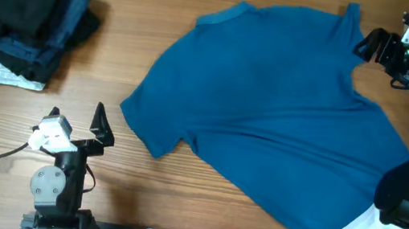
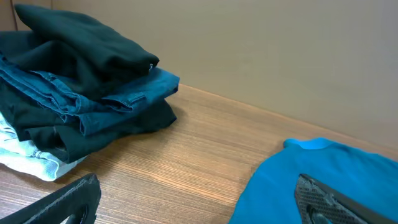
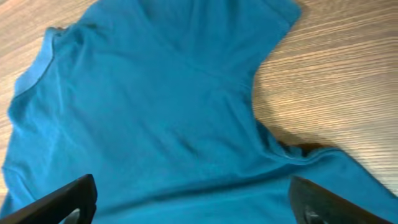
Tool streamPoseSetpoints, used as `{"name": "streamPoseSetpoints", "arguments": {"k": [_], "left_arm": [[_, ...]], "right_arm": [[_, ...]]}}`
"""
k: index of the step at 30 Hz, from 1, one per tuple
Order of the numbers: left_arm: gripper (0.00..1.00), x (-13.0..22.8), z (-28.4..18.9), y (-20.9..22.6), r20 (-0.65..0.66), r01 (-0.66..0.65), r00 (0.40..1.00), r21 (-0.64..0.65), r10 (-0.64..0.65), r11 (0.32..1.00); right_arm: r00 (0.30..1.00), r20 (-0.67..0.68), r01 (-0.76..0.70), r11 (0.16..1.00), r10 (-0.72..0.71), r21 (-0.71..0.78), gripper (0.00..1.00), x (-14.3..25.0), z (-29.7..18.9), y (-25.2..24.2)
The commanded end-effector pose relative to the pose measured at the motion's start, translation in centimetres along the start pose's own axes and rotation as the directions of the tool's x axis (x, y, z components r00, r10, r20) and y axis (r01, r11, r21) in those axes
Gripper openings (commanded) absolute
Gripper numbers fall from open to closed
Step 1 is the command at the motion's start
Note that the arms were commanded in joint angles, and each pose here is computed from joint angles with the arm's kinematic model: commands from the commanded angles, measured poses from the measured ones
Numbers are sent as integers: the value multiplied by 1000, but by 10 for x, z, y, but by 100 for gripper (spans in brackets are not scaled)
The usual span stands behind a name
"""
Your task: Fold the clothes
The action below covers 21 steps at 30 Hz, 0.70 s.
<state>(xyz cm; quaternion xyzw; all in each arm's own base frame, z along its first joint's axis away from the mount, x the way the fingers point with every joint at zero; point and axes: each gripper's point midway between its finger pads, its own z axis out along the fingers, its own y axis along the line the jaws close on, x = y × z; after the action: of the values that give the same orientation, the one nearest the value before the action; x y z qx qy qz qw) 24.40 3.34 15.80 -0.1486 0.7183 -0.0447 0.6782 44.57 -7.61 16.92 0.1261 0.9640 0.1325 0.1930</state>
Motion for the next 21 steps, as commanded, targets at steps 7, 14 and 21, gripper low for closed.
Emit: {"name": "streamPoseSetpoints", "arguments": {"k": [7, 14, 21], "left_arm": [[100, 0, 0, 0, 5, -16, 1000, -2, 16, 1000], [100, -31, -4, -21, 111, 13, 994, 102, -25, 995], [99, -29, -12, -28, -203, 157, 968, 26, -149, 987]], "right_arm": [[999, 44, 12, 1000, -13, 27, 99, -12, 4, -6], [991, 128, 38, 999, -41, 27, 100, -33, 2, -5], [990, 132, 39, 999, -42, 27, 100, -34, 2, -5]]}}
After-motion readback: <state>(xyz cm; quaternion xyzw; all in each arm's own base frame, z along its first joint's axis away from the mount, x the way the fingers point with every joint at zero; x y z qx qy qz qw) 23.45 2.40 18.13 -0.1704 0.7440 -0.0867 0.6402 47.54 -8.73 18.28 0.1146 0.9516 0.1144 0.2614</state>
